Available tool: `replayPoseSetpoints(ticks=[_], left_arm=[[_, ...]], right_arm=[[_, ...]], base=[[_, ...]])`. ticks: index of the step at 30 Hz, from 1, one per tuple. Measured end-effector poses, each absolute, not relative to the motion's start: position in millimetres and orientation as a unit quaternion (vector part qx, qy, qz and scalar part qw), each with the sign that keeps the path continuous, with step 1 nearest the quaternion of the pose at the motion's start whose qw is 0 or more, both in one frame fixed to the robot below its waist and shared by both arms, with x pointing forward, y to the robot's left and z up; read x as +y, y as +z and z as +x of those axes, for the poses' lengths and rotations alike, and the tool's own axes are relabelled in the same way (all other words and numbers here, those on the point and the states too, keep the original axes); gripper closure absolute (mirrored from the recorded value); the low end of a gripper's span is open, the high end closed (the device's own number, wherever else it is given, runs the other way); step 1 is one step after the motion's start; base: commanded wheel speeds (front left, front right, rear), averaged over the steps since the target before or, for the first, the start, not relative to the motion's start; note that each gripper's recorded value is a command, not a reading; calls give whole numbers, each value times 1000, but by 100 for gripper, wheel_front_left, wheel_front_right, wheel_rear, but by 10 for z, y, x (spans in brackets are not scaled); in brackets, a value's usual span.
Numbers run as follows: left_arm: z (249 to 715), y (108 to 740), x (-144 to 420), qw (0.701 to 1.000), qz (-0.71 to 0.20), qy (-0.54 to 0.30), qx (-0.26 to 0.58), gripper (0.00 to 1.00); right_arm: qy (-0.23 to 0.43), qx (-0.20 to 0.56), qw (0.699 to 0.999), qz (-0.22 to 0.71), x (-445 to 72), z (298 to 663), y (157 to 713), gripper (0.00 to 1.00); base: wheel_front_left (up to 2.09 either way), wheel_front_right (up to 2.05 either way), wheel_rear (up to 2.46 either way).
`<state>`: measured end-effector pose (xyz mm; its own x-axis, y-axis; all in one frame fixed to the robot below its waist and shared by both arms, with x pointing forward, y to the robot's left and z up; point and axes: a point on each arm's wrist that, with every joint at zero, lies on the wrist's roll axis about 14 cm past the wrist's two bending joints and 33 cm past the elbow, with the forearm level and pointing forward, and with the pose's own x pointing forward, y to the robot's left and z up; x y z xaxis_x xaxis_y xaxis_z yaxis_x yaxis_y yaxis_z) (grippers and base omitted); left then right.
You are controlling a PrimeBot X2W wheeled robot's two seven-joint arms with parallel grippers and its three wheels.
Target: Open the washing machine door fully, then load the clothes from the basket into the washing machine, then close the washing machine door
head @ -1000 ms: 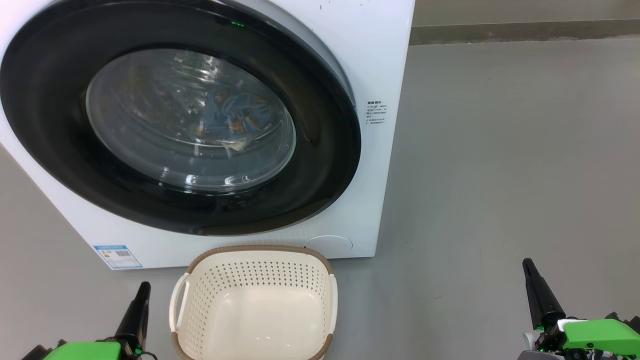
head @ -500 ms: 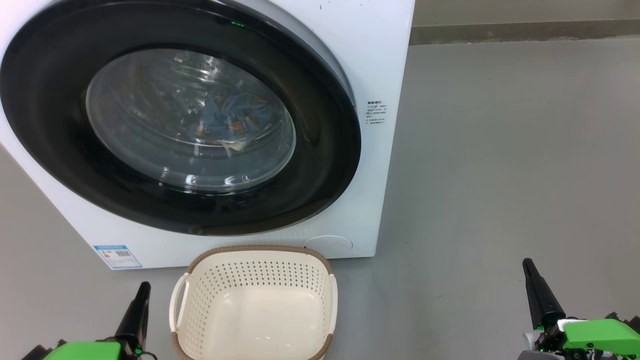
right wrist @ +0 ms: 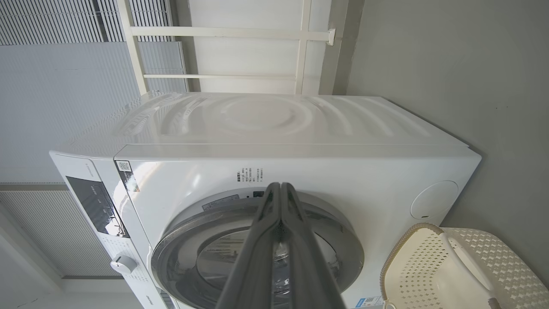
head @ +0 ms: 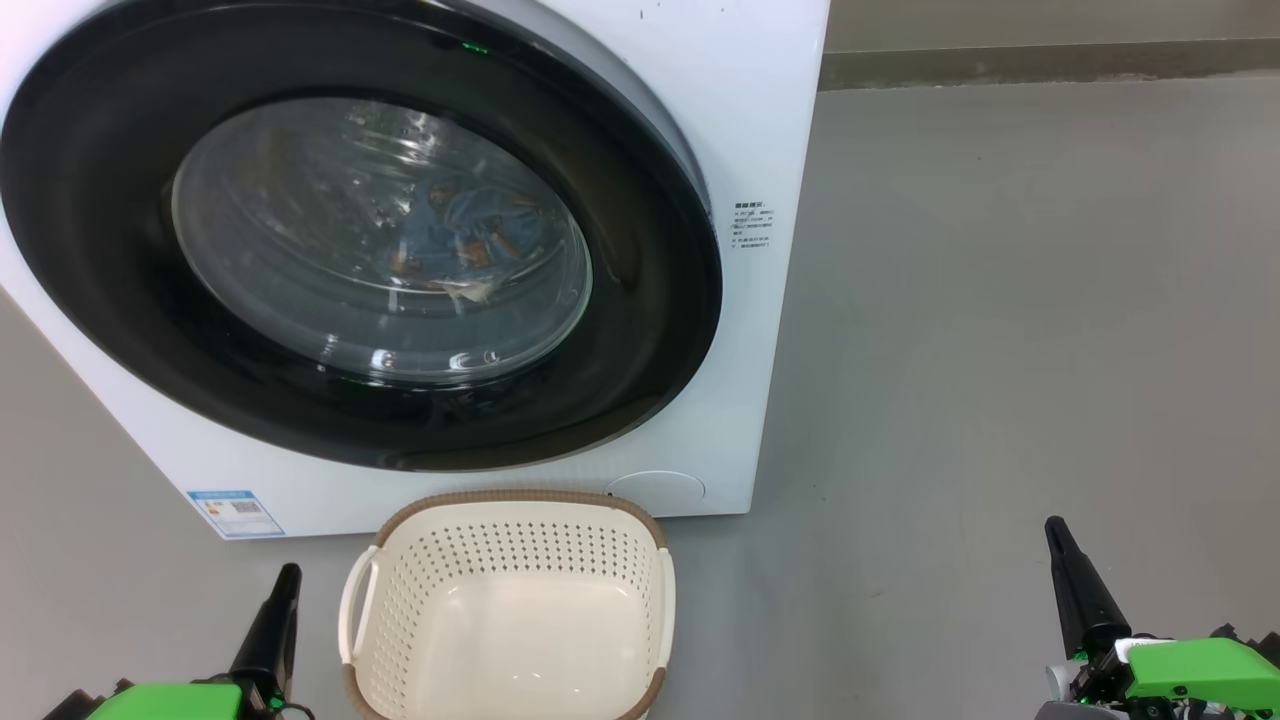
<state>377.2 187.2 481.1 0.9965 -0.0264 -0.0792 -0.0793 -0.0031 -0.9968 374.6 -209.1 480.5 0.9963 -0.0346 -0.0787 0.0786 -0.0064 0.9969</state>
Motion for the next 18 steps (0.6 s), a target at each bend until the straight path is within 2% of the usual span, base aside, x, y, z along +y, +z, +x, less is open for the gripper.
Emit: replayPoseSetpoints(ticks=[18], left_arm=[[3772, 4811, 1872, 705, -708, 19, 37, 100]], right_arm=[[-40, 15, 705, 708, -2090, 3746, 4806, 100]], base=[[0, 0, 0]])
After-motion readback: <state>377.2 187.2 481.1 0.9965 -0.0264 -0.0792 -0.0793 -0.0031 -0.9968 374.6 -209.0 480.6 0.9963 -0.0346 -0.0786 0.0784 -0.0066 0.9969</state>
